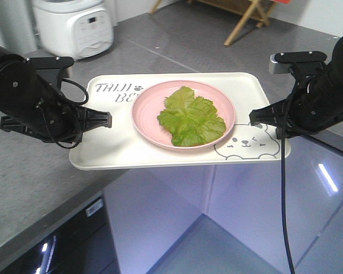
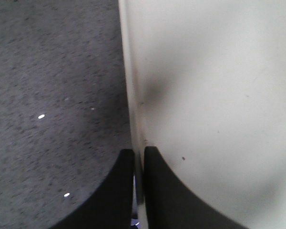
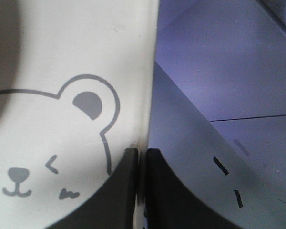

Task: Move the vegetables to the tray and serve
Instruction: 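Hold the tray level with both grippers while the base drives to the stove counter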

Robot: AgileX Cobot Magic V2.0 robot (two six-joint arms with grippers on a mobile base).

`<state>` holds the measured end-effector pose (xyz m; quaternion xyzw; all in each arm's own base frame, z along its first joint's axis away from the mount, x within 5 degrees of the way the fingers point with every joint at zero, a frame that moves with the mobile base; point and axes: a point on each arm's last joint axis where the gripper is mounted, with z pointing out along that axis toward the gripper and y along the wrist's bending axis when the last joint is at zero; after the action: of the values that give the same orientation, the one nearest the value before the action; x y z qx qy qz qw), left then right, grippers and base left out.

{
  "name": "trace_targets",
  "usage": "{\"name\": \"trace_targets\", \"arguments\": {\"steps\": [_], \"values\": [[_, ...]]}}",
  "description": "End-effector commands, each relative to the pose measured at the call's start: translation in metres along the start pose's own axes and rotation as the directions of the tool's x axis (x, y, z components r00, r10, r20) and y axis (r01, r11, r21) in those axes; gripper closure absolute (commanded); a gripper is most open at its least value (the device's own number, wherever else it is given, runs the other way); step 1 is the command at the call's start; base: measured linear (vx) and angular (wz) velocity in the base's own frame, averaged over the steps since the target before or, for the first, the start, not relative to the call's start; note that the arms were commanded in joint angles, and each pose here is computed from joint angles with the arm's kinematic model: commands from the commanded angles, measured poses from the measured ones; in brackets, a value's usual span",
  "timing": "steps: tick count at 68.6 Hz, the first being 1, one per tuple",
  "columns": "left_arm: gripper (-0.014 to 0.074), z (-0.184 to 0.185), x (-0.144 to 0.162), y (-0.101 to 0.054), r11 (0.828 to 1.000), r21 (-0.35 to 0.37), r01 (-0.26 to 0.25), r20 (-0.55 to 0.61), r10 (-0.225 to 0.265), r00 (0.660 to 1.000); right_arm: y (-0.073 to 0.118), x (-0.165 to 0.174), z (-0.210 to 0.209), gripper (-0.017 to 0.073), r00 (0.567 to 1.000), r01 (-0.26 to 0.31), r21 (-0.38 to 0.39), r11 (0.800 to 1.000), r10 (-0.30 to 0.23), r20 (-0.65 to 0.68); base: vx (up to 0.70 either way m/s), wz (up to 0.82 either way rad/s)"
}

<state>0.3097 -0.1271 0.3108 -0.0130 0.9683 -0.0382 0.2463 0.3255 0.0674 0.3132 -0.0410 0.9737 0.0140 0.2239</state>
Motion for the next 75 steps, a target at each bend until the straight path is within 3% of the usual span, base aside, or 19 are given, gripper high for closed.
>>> {"name": "trace_targets", "arguments": {"steps": [1,75], "values": [[0.0601,-0.0271,-0.0104,-0.0033,0.998,0.055,-0.023,0.129,0.016,0.992,0.0000,-0.0096,-0.0256,0.0566,0.991,0.021,-0.007,1.000,-0.020,0.133,0.03,-0.48],[0.0601,-0.0271,-0.0104,-0.0033,0.998,0.055,-0.023,0.129,0.016,0.992,0.0000,-0.0097,-0.0256,0.0566,0.991,0.021,-0.008,1.000,-0.020,0.134,0.04,-0.47]]}}
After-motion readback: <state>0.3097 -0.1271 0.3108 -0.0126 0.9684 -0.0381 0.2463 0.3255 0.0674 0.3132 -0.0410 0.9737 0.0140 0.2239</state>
